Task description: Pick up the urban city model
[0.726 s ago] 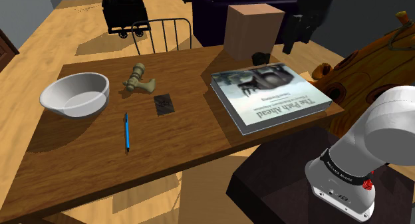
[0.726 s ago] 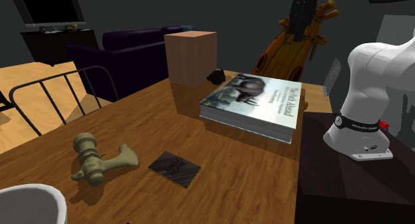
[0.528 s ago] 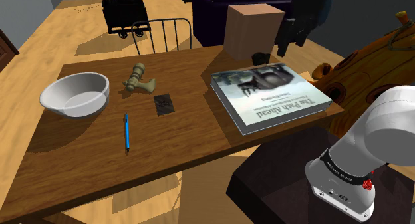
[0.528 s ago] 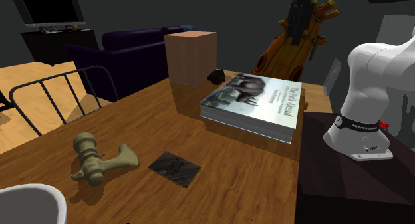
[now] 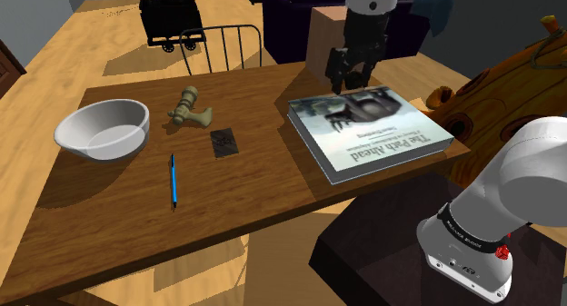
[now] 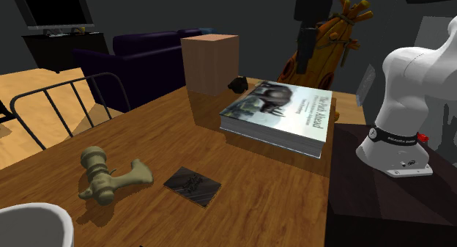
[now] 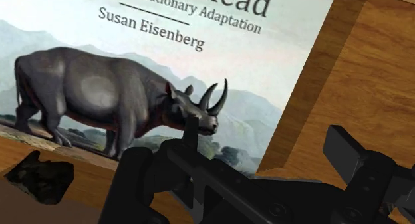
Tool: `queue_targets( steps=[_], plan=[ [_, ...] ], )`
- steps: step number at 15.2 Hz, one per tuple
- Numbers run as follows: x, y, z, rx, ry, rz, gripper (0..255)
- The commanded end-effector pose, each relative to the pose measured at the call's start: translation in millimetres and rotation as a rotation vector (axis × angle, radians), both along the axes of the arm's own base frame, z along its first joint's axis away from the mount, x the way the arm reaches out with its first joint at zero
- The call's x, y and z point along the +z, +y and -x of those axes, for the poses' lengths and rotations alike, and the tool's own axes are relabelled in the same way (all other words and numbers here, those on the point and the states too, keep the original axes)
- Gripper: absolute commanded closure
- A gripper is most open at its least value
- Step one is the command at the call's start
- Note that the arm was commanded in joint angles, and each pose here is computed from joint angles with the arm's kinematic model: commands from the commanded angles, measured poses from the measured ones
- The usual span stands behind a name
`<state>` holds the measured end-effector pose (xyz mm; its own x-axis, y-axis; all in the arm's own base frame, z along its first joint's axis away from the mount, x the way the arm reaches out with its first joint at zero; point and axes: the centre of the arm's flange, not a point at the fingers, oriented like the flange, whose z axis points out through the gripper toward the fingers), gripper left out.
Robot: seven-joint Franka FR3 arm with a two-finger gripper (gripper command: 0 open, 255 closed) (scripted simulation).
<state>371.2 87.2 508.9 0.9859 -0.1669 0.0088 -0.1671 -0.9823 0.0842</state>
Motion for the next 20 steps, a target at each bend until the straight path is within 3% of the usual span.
queue_targets(
  steps=[1,20],
  plan=[
    [-14.5,17.0,-14.5,-0.016,-0.002,-0.007,0],
    [-129.2,157.1,-179.5,-0.156,-0.016,-0.060,0]
  ],
)
